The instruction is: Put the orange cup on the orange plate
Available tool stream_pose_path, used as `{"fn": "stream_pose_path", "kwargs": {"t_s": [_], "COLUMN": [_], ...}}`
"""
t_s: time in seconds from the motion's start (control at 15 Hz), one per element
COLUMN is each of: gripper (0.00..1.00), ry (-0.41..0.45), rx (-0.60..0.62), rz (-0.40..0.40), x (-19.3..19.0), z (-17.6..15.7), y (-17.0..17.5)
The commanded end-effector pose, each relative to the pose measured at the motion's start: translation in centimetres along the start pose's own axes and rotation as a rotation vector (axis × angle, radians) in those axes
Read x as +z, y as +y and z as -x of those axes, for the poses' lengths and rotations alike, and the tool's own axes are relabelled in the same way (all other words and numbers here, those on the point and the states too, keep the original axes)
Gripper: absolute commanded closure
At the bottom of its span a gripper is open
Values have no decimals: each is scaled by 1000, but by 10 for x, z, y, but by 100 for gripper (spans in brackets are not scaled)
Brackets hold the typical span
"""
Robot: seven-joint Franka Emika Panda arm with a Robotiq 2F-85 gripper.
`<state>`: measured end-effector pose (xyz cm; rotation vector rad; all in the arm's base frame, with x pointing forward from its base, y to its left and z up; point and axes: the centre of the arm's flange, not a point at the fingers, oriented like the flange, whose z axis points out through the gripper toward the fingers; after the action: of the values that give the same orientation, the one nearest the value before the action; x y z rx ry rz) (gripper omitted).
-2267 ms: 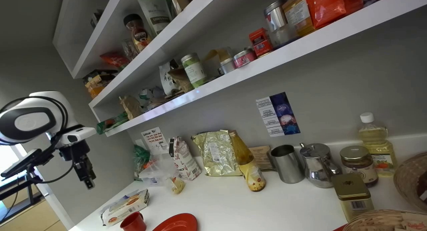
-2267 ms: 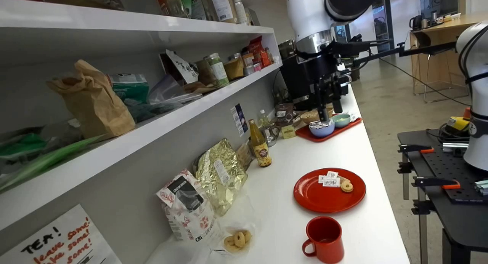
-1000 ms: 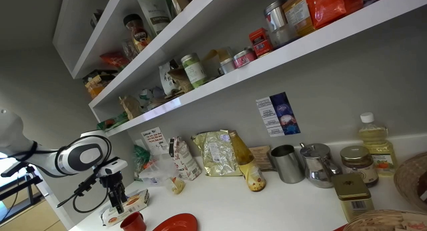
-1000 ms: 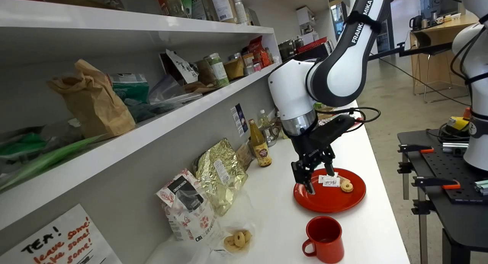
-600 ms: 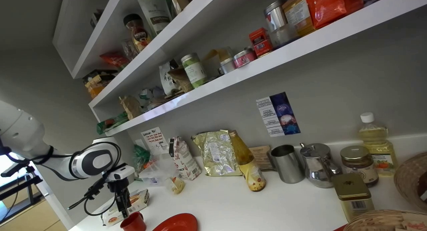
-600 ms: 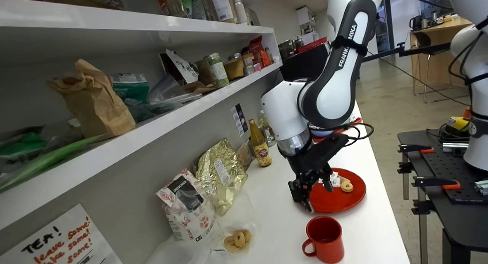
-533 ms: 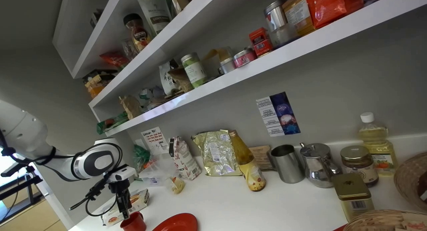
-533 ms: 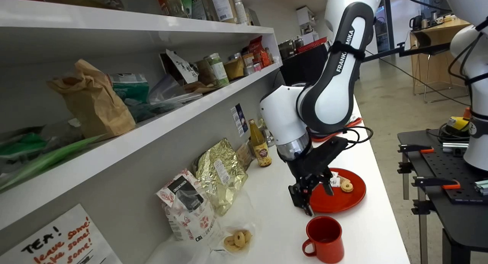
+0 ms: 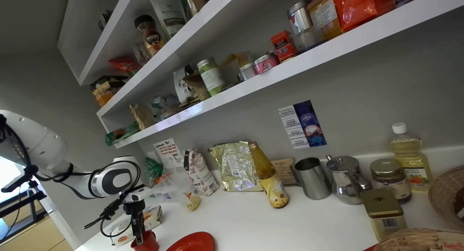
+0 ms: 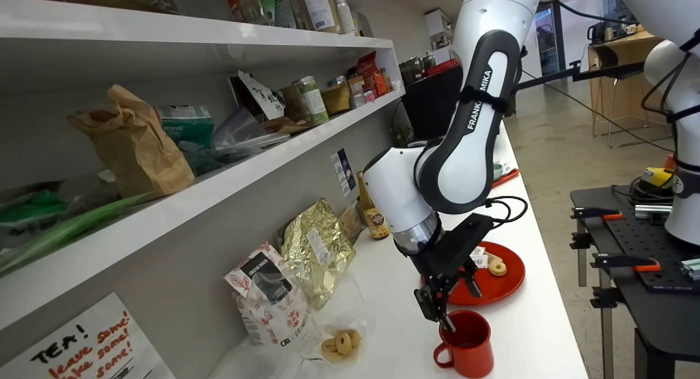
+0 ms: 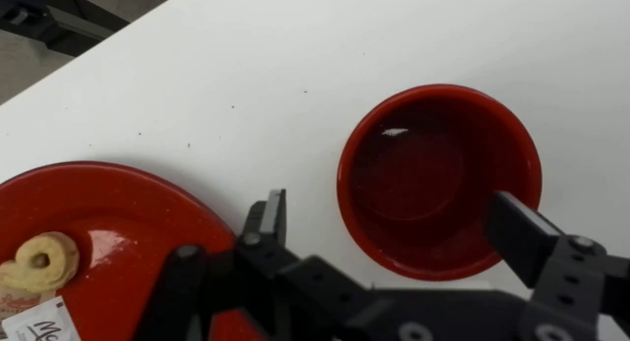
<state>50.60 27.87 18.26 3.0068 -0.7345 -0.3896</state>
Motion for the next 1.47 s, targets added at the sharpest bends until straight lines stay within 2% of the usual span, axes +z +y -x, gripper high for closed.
{"fn": "stream_pose_path", "kwargs": {"t_s": [0.0,0.6,0.67,0.73,0.8,1.4], "gripper": [0,0,25,26,32,99], "ry": [-26,-73,-80,-83,-86,-98], "rx": [0,-18,-24,-26,-27,-16], "rz": [14,57,62,66,71,74], "x": [0,25,29,31,34,35], "z": [-10,-3,-3,-3,-3,-7], "y": [-10,-14,-12,-12,-10,-2]}}
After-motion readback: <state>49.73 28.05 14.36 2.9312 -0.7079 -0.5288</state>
